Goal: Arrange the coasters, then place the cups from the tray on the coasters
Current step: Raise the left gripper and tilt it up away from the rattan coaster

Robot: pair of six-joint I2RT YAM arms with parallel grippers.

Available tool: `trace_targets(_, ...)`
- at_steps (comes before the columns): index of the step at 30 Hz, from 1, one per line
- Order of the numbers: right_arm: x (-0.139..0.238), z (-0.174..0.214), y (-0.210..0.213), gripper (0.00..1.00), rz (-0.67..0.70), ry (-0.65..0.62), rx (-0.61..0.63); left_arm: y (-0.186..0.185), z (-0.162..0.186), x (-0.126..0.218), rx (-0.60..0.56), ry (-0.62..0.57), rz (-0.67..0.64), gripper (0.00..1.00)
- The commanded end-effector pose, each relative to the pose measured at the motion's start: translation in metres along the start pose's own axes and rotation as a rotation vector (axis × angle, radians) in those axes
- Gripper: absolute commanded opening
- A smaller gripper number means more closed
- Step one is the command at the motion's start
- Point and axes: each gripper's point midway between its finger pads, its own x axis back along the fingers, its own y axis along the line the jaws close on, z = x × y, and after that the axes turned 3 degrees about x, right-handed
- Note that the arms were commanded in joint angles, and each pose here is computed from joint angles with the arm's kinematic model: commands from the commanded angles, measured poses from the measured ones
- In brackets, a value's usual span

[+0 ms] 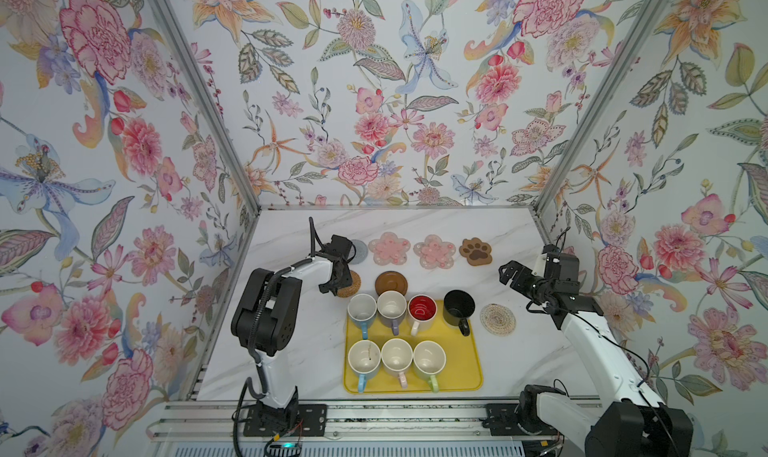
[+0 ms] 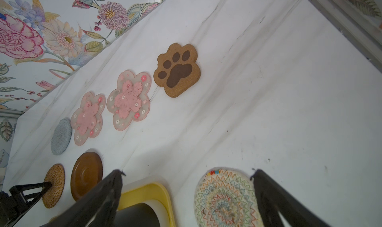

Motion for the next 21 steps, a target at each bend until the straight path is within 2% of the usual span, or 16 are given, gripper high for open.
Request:
trace_targets(1,0.002,0.000,-0.003,0.99,0.010,-0.009,-0.003,-0.007,0.012,-0.006,-0.015,0.043,-0.003,0.55)
trace_targets(21,0.007,0.002,-0.005,0.99,0.014,-0.018,-0.004,-0.036,0.014,-0.011,-0.025,0.045,0.057,0.55)
